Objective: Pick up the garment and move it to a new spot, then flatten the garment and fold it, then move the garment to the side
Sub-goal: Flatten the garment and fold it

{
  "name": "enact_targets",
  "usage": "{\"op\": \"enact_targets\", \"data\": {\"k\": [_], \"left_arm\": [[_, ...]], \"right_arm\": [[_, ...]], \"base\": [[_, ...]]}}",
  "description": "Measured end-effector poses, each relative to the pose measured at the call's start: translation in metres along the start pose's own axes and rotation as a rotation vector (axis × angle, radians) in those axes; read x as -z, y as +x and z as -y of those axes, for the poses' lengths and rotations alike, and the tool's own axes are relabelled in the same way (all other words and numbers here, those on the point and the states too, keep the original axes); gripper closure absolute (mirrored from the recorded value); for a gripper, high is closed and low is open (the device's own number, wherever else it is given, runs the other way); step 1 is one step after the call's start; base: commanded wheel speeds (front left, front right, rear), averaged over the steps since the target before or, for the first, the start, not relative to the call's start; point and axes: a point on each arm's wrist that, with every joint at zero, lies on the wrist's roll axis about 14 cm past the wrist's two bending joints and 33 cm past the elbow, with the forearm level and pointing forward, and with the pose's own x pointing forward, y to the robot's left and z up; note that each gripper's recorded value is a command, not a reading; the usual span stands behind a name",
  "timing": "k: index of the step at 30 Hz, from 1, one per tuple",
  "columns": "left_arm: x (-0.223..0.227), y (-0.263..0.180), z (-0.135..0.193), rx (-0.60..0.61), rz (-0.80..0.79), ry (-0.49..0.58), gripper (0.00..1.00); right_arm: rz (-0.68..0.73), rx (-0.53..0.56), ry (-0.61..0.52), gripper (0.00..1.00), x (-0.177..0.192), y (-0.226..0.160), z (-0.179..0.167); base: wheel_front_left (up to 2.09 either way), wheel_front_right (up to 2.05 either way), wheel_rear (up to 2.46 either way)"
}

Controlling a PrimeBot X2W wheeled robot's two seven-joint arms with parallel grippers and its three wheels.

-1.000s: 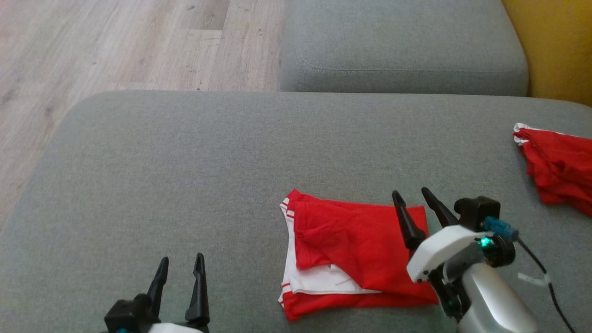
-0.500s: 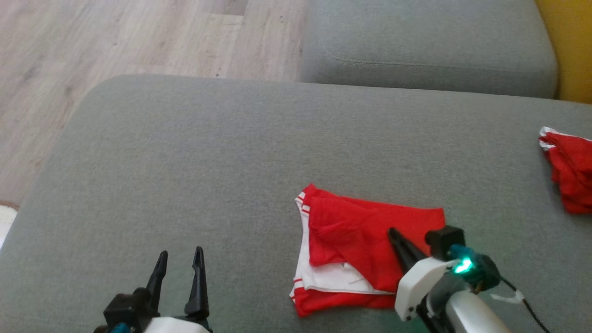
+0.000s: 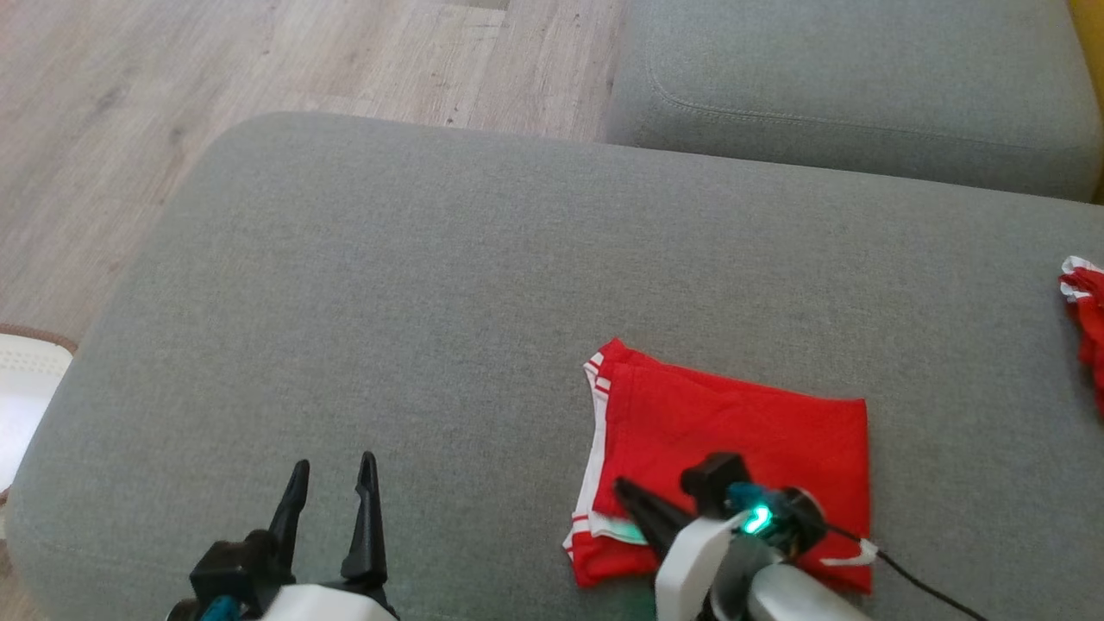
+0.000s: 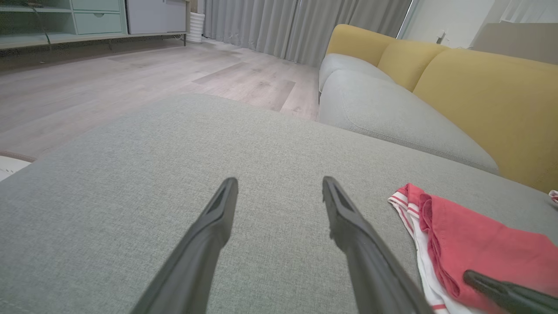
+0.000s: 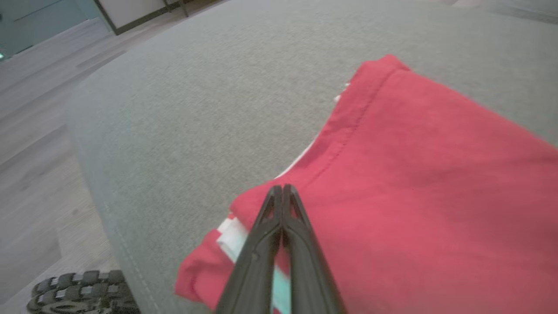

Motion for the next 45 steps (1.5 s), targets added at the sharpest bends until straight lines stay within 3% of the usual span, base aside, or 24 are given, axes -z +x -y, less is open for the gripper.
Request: {"op": "enact_targets", "data": {"k": [7, 8, 9, 11, 13, 20, 29, 35, 45], "left_arm": [[-0.001, 0.004, 0.005, 0.018, 0.005, 0.004, 0.00], [-0.002, 0.004, 0.006, 0.021, 0.007, 0.005, 0.00], [-0.002, 0.005, 0.008, 0.025, 0.008, 0.007, 0.00], [-0.003, 0.007, 0.011, 0.038, 0.013, 0.008, 0.00], [-0.003, 0.008, 0.015, 0.052, 0.017, 0.011, 0.00], [-0.003, 0.013, 0.031, 0.108, 0.025, 0.019, 0.00], [0.000, 0.016, 0.049, 0.173, 0.029, 0.024, 0.00], [0.008, 0.015, 0.049, 0.184, 0.010, 0.036, 0.00], [0.017, 0.009, 0.034, 0.151, -0.005, 0.056, 0.00]], "right_arm": [[0.042, -0.007, 0.030, 1.00, -0.005, -0.003, -0.003], [0.069, 0.005, 0.031, 0.78, -0.012, -0.003, 0.001], [0.099, 0.021, 0.032, 0.78, -0.019, -0.004, 0.007], [0.169, 0.065, 0.041, 0.50, -0.037, -0.007, 0.022], [0.228, 0.114, 0.049, 0.02, -0.051, -0.012, 0.038], [0.388, 0.315, 0.077, 0.00, -0.080, -0.052, 0.093], [0.451, 0.546, 0.174, 0.00, -0.045, -0.121, 0.125], [0.457, 0.614, 0.222, 0.00, -0.027, -0.147, 0.127], [0.468, 0.640, 0.242, 0.00, -0.023, -0.165, 0.119]], "base": [[0.00, 0.00, 0.00], [0.00, 0.00, 0.00], [0.00, 0.00, 0.00], [0.00, 0.00, 0.00], [0.00, 0.00, 0.00], [0.00, 0.00, 0.00], [0.00, 0.00, 0.00], [0.00, 0.00, 0.00], [0.00, 0.00, 0.00]]}}
